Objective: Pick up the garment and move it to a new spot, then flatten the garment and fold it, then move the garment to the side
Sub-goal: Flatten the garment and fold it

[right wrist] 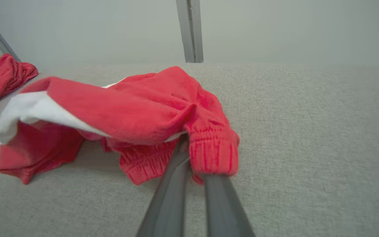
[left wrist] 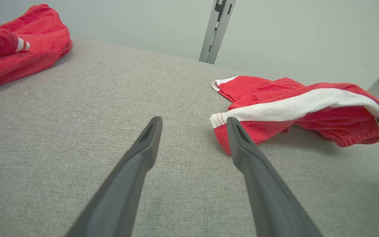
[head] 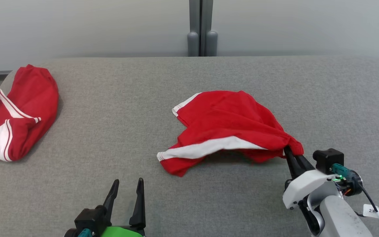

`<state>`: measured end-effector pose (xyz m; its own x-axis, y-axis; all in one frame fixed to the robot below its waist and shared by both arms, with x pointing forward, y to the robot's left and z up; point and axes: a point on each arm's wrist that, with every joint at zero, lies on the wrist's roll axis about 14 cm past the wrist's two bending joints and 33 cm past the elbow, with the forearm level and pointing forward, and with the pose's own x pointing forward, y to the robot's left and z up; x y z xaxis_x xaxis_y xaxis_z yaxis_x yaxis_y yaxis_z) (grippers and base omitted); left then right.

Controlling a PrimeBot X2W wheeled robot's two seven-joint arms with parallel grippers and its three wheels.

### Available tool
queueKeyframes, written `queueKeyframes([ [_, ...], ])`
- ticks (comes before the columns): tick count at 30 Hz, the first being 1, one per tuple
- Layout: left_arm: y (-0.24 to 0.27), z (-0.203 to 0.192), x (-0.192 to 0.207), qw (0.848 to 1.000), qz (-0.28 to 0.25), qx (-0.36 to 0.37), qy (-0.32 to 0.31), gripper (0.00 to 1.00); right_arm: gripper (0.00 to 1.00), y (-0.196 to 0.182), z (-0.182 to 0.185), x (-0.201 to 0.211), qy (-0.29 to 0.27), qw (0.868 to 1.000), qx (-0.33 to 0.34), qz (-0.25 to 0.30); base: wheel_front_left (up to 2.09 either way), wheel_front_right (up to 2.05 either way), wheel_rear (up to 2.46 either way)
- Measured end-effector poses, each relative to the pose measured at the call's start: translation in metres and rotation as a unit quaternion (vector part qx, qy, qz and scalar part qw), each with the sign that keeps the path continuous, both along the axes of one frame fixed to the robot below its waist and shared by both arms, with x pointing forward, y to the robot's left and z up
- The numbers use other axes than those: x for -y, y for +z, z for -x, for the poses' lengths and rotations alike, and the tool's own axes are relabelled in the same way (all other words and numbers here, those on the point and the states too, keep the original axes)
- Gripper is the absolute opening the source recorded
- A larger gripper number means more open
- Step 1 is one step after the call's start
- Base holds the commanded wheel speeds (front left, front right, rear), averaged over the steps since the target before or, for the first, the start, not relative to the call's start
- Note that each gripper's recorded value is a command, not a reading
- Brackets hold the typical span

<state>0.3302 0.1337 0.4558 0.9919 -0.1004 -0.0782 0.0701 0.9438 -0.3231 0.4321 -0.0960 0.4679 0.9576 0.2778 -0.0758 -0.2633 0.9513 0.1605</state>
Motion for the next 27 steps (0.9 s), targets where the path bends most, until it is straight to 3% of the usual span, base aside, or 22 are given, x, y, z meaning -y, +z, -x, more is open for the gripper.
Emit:
queueKeyframes([
  [15,-0.006,-0.018,0.023,0.999,0.004,-0.009,-0.041,1.0,0.0,-0.044,-0.014,0.058,-0.06,0.993,-0.085,0.054,0.0,0.0,0.0],
  [16,-0.006,-0.019,0.023,0.999,0.004,-0.009,-0.042,1.0,0.1,-0.045,-0.015,0.061,-0.062,0.993,-0.083,0.058,0.0,0.0,0.0],
  [19,-0.008,-0.021,0.025,0.999,0.003,-0.011,-0.044,1.0,1.0,-0.048,-0.017,0.065,-0.065,0.992,-0.084,0.066,0.0,0.0,0.0],
  [27,-0.008,-0.024,0.026,0.999,0.002,-0.01,-0.046,1.0,1.0,-0.05,-0.012,0.074,-0.062,0.992,-0.078,0.082,0.0,0.0,0.0],
])
